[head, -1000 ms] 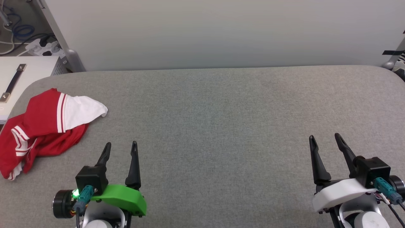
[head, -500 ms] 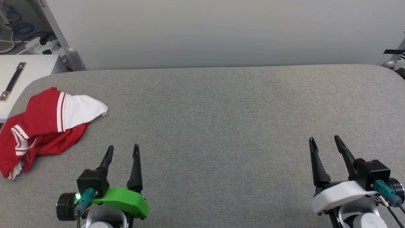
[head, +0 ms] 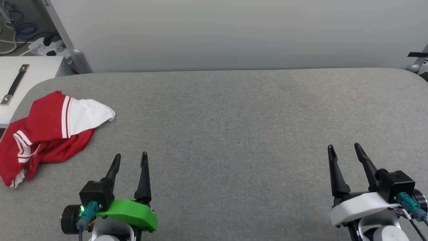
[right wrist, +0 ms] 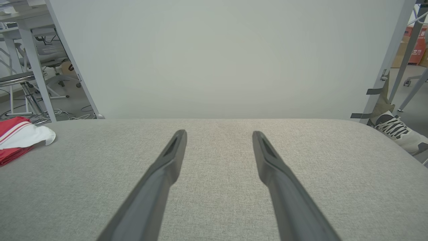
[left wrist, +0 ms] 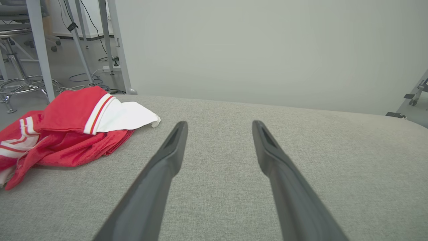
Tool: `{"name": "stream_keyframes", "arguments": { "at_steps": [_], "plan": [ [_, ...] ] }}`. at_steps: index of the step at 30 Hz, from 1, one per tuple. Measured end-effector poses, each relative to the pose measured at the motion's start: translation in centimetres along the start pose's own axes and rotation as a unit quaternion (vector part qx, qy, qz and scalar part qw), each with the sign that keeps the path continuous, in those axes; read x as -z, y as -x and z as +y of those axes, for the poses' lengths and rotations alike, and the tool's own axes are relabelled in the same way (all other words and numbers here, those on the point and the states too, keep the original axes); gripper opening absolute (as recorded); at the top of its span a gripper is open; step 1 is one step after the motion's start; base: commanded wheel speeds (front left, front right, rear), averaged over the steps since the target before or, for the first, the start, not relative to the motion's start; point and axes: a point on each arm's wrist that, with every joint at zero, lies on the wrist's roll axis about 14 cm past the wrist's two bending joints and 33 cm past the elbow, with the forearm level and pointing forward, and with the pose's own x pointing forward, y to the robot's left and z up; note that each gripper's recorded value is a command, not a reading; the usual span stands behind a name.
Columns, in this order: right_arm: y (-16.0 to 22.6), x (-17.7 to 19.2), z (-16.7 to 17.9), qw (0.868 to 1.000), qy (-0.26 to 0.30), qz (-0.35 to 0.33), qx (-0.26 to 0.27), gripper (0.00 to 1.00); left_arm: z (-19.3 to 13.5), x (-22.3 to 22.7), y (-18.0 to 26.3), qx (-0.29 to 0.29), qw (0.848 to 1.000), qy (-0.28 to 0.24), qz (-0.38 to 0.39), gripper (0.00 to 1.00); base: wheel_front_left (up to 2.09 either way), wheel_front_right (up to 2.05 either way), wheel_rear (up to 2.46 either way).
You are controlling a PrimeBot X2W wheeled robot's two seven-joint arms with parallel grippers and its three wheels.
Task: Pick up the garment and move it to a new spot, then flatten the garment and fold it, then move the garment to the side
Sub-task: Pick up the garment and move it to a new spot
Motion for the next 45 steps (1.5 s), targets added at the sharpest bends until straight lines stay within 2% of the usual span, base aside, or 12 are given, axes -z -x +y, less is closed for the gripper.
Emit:
{"name": "stream_keyframes", "arguments": {
  "at_steps": [13, 22, 31, 38, 45],
  "plan": [
    [-1.1, 0.4, 2.5, 0.999, -0.022, -0.005, -0.036, 1.0, 1.8, 0.1, 1.2, -0.027, 1.0, 0.01, -0.004, 1.0, 0.0, 0.0, 0.0],
    [-2.4, 1.1, 6.6, 0.995, -0.033, -0.002, -0.096, 1.0, 4.5, -0.3, 3.3, -0.074, 0.997, 0.013, -0.015, 1.0, 0.0, 0.0, 0.0],
    [-3.1, 1.9, 10.8, 0.987, -0.052, 0.006, -0.155, 1.0, 7.8, -1.1, 6.5, -0.132, 0.991, 0.014, -0.033, 1.0, 0.0, 0.0, 0.0],
    [-3.4, 1.8, 15.5, 0.973, -0.066, 0.003, -0.22, 1.0, 10.1, -1.1, 10.0, -0.182, 0.982, 0.019, -0.039, 1.0, 0.0, 0.0, 0.0],
    [-3.5, 2.2, 18.5, 0.962, -0.078, 0.007, -0.261, 1.0, 11.3, -1.4, 12.0, -0.212, 0.976, 0.023, -0.05, 1.0, 0.0, 0.0, 0.0]
  ]
}}
